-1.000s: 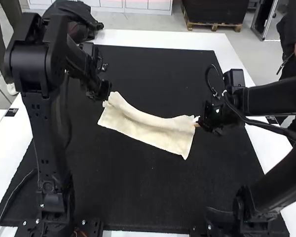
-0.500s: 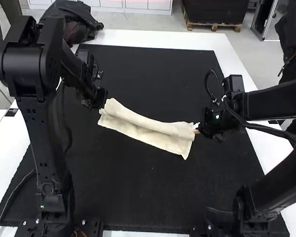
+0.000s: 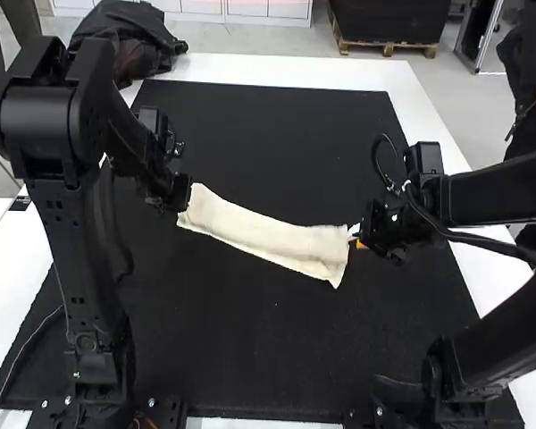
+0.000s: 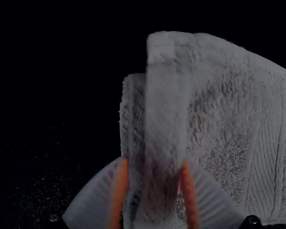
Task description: Fold the towel.
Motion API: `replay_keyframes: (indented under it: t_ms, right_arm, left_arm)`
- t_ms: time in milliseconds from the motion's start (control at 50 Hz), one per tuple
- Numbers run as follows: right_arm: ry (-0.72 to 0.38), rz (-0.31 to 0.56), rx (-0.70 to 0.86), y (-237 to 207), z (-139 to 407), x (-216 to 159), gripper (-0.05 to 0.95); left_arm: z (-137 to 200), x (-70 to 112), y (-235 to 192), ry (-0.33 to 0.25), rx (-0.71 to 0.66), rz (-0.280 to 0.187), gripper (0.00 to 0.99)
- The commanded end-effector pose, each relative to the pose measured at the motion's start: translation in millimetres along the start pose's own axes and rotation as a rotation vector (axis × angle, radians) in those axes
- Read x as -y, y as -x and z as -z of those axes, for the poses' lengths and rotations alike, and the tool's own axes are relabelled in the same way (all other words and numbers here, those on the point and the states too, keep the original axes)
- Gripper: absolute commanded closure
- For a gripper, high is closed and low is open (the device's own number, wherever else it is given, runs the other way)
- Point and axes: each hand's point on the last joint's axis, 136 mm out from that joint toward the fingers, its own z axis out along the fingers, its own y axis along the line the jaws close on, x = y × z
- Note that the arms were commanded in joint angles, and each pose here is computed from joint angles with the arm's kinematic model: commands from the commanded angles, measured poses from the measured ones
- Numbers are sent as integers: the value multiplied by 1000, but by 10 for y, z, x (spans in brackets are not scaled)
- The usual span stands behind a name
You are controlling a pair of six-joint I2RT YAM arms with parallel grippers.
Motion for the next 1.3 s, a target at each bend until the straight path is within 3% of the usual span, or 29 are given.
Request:
replay_keyframes:
  t_ms: [0,60,120,140,240,400,560,840,1280]
  right_arm:
    - [-42,16,34,55,35,58,313]
    - [-43,17,36,66,36,58,249]
    - [-43,18,35,75,42,52,148]
    - [-43,16,31,77,46,47,131]
    - [-24,17,23,128,85,-22,31]
    - [18,17,-33,59,116,-116,34]
    - [16,19,-71,-28,108,-101,34]
    - [-1,6,-102,-102,44,-53,36]
    - [-41,32,-120,-148,-152,68,34]
  left_arm:
    - [60,-83,30,31,19,14,487]
    - [64,-86,34,32,20,15,305]
    - [63,-93,44,36,21,13,43]
    - [70,-109,61,42,25,15,15]
    - [96,-169,124,61,42,29,16]
    - [195,-391,254,93,81,85,21]
    - [352,-524,452,110,138,104,23]
    - [555,-526,688,120,195,96,25]
    - [774,-493,818,120,237,121,25]
